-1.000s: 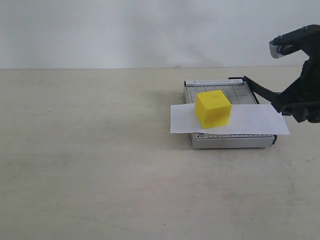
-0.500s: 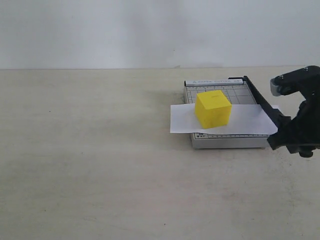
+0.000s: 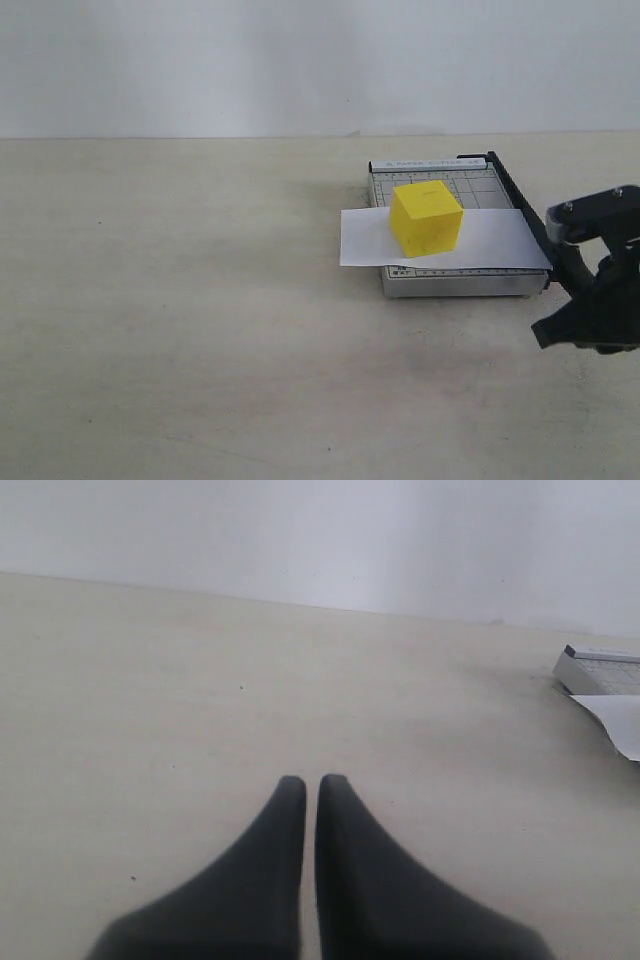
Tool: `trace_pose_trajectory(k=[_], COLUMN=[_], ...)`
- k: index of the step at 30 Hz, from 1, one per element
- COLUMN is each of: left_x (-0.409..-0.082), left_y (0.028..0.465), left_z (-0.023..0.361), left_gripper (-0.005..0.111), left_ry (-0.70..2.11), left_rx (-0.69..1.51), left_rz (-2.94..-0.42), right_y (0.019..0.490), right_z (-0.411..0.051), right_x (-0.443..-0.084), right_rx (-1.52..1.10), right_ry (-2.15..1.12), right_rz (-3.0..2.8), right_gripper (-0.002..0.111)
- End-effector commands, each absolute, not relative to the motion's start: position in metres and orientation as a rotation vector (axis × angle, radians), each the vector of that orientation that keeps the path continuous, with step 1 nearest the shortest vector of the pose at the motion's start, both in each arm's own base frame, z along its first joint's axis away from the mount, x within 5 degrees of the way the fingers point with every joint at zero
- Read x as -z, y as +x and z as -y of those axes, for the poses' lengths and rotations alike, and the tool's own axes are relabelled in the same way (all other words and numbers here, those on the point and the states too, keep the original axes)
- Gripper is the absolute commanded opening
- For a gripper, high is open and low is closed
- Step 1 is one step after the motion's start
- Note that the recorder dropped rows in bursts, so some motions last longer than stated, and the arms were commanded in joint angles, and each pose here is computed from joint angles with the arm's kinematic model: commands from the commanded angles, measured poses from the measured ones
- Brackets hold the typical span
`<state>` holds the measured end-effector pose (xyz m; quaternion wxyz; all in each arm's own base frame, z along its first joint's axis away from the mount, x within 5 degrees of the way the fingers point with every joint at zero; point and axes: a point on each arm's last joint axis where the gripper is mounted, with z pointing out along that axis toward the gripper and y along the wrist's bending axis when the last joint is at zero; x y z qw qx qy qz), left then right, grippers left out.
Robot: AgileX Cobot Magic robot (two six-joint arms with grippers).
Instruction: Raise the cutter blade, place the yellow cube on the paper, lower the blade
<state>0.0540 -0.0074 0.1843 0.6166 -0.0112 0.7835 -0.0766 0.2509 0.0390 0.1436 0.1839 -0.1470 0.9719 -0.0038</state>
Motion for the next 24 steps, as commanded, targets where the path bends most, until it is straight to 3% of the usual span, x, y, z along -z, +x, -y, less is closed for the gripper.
trace_pose_trajectory(k=[1,17,21,24], left_x=[-0.186,-0.186,-0.186,-0.186], left_y=[0.054,0.054,0.054,0.054], left_z=[0.007,0.007,0.007,0.007], left_gripper=[0.005,0.005,0.005,0.005], left_ry=[-0.026,-0.026,-0.026,-0.026], left_rx=[0.175,0.175,0.175,0.175], left_rz=[-1.786,-1.788,-1.788,-1.786], right_y=[0.234,0.235,0.235,0.237], right_z=[-0.043,-0.043,-0.043,-0.044], right_x=[-0.119,-0.147,-0.157,-0.161], right_rx=[-0.017,-0.018,-0.017,-0.017], right_ry=[-0.457,-0.453,-0.458,-0.460], right_rz=[-2.927,-2.792,-2.752,-2.748], right_gripper=[0.000,0.000,0.015,0.036])
